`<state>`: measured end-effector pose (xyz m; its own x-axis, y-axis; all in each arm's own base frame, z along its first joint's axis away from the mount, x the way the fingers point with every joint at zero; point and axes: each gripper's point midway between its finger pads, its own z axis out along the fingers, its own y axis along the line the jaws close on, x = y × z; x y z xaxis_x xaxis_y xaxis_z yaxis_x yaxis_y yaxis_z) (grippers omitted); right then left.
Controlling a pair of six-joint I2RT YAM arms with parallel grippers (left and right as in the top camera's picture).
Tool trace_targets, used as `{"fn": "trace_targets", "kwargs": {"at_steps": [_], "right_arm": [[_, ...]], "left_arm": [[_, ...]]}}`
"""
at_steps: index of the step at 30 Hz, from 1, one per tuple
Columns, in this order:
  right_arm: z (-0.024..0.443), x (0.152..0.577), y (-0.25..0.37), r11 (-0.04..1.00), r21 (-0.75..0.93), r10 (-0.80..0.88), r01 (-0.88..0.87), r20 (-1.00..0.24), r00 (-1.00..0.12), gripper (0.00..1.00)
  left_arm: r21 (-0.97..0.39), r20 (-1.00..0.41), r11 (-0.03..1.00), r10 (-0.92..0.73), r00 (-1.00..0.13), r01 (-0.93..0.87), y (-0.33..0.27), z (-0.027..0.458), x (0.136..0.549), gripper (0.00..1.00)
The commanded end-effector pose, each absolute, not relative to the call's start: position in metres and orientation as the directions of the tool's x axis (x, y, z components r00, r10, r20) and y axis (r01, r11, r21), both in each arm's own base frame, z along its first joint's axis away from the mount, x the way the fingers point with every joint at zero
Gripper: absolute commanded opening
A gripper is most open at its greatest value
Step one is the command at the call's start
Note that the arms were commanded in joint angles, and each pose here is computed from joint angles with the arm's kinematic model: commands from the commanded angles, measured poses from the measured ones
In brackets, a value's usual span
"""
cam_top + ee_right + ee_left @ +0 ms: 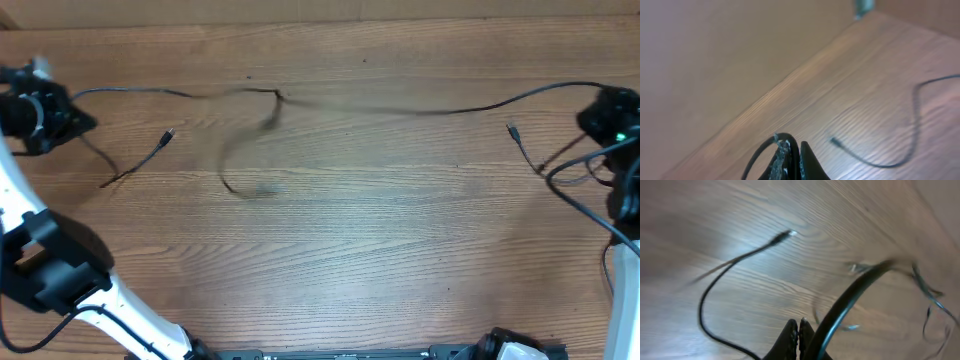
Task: Untangle cables
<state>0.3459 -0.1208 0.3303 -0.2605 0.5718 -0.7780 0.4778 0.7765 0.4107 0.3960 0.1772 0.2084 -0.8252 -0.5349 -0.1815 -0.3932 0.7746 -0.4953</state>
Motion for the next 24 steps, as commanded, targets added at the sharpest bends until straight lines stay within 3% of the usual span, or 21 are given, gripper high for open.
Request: {"fn": "trace_targets", "kwargs": {"at_steps": [1,15,24], "right_arm": [[0.344,0.334,-0.142,0.746,0.413,0.575,0.523,-0.795,-0.193,0.04],[0.34,0.344,-0.14,0.759,0.46,0.6,0.461,-0.769,-0.22,0.04],[0.381,0.369,-0.152,0.82,0.433,0.497,0.374,-0.863,-0.092,0.04]], "left_arm": [[-0.484,-0.207,0.746,-0.606,-0.768,-0.458,0.197,0.225,0.387,0.04],[-0.47,-0.202,0.756,-0.595,-0.778,-0.456,0.191,0.223,0.39,0.04],[-0.498,-0.232,0.82,-0.441,-0.867,-0.284,0.14,0.227,0.408,0.04]]}}
